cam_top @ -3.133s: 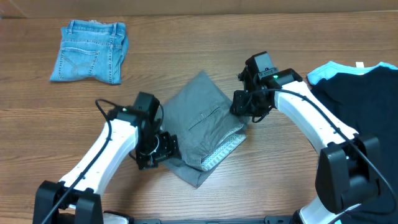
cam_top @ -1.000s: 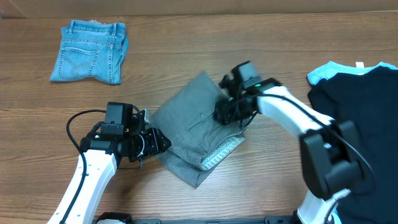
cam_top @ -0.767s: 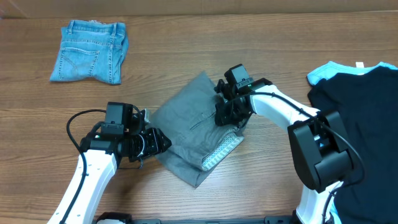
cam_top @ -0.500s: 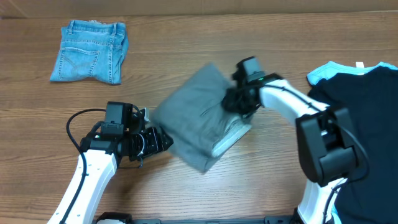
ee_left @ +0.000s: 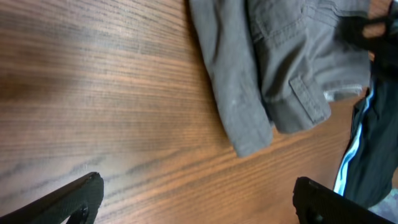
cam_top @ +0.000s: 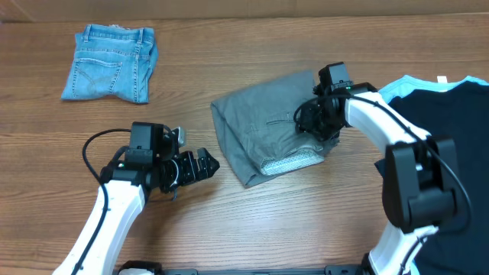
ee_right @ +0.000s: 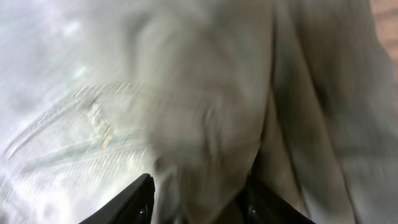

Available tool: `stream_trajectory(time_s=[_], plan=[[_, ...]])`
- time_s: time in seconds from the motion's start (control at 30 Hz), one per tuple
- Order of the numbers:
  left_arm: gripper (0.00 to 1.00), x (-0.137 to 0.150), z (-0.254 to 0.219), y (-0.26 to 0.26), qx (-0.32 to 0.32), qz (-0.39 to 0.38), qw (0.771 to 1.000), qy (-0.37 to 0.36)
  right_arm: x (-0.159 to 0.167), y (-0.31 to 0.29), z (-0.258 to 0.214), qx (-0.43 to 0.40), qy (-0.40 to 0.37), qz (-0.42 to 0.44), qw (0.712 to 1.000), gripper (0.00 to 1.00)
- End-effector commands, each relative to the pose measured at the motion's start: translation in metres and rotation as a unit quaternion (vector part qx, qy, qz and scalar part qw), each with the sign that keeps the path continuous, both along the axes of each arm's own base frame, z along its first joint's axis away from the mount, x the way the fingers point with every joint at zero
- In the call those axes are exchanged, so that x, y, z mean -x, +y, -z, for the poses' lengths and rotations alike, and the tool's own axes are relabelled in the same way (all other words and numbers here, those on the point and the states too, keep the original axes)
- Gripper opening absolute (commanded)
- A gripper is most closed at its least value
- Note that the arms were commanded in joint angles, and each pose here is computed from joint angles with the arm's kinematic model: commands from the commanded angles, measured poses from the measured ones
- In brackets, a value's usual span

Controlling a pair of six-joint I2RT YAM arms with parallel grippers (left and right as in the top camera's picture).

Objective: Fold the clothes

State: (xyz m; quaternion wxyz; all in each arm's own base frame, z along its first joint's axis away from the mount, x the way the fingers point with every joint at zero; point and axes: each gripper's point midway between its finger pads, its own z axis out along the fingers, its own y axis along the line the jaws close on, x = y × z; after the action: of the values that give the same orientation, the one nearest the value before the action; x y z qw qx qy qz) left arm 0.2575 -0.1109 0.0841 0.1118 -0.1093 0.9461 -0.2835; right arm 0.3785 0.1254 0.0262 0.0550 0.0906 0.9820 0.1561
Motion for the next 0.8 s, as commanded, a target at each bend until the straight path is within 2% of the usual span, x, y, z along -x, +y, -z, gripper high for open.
stream_trajectory(time_s=[0.0,0.1,0.23,0.3,0.5,0.77], plan=[[1.0,-0.006,0.006,-0.011,0.032,0.017,0.999,0.007,0.003,0.008,-0.051,0.003,-0.063,-0.042,0.997,0.48],[1.0,-0.016,0.011,-0.022,0.065,0.029,0.997,0.006,0.015,0.011,-0.049,0.006,-0.046,-0.049,0.998,0.36],[1.0,-0.029,0.023,-0.028,0.086,0.025,0.996,0.01,0.025,0.011,-0.024,0.007,-0.024,-0.037,0.999,0.19],[1.0,-0.032,0.028,-0.031,0.096,0.029,0.995,0.013,0.03,0.01,-0.008,0.006,-0.011,-0.021,1.0,0.14],[1.0,-0.044,0.054,-0.037,0.112,0.017,0.993,0.032,0.048,0.005,0.033,0.009,0.014,-0.003,1.0,0.13],[1.0,-0.066,0.085,-0.07,0.165,0.005,0.985,0.042,0.047,0.004,0.037,0.012,0.008,-0.003,1.0,0.14]])
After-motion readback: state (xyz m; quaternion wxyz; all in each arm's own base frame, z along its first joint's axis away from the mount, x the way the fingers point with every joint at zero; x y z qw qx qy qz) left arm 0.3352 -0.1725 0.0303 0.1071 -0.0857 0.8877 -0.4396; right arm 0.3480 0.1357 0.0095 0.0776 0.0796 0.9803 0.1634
